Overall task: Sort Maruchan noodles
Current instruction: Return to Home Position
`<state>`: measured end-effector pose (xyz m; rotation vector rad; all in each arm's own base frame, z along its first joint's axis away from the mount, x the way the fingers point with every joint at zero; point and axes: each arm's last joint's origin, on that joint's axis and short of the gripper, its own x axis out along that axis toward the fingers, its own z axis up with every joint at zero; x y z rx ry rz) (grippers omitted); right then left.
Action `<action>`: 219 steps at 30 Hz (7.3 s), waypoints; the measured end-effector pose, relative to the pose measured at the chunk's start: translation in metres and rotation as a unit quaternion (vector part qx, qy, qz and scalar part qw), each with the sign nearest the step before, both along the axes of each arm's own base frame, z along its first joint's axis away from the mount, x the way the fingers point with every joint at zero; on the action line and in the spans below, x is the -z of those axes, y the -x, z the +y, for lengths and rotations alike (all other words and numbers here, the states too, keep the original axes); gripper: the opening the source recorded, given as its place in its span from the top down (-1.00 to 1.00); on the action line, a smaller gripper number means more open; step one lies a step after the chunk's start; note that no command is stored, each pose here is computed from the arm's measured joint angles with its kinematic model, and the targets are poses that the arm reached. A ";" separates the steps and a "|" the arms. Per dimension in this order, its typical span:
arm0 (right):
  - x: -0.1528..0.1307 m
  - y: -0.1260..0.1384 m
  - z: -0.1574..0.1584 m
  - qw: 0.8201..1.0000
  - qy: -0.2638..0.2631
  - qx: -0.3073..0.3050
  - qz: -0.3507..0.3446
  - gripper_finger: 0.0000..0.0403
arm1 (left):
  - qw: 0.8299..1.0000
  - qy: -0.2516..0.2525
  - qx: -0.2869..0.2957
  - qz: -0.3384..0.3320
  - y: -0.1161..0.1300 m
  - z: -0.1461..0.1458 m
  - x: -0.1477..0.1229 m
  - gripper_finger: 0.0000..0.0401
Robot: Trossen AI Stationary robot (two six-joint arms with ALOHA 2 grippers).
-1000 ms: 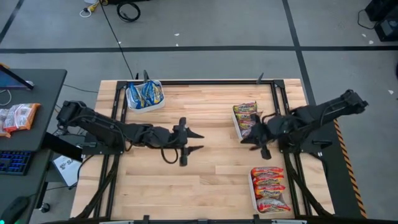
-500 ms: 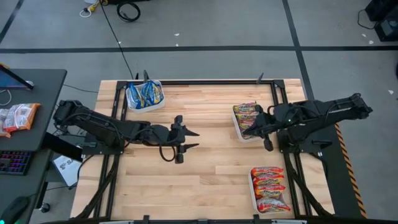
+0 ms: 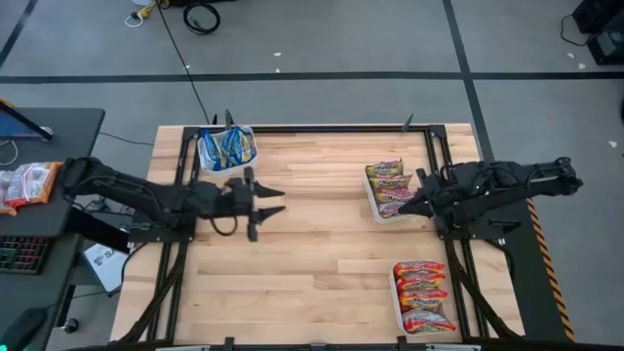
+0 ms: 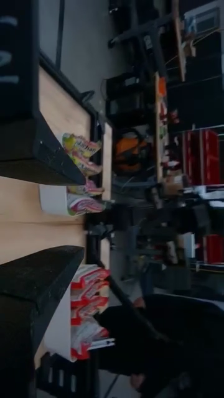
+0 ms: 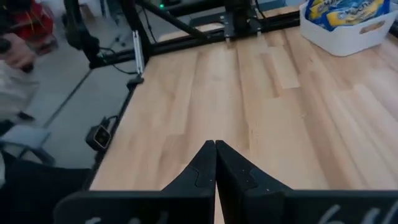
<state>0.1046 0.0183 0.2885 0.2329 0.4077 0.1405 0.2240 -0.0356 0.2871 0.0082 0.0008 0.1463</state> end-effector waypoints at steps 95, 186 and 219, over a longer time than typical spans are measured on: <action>0.112 0.008 -0.013 0.964 0.030 0.070 -0.256 0.98 | 0.998 0.035 0.056 -0.012 0.140 0.029 0.082 0.98; 0.123 0.005 -0.015 0.967 0.130 0.089 -0.201 0.94 | 0.997 0.000 -0.067 -0.027 0.127 0.051 0.116 0.98; 0.123 0.005 -0.015 0.967 0.130 0.089 -0.201 0.92 | 0.997 -0.003 -0.067 -0.030 0.127 0.051 0.116 0.98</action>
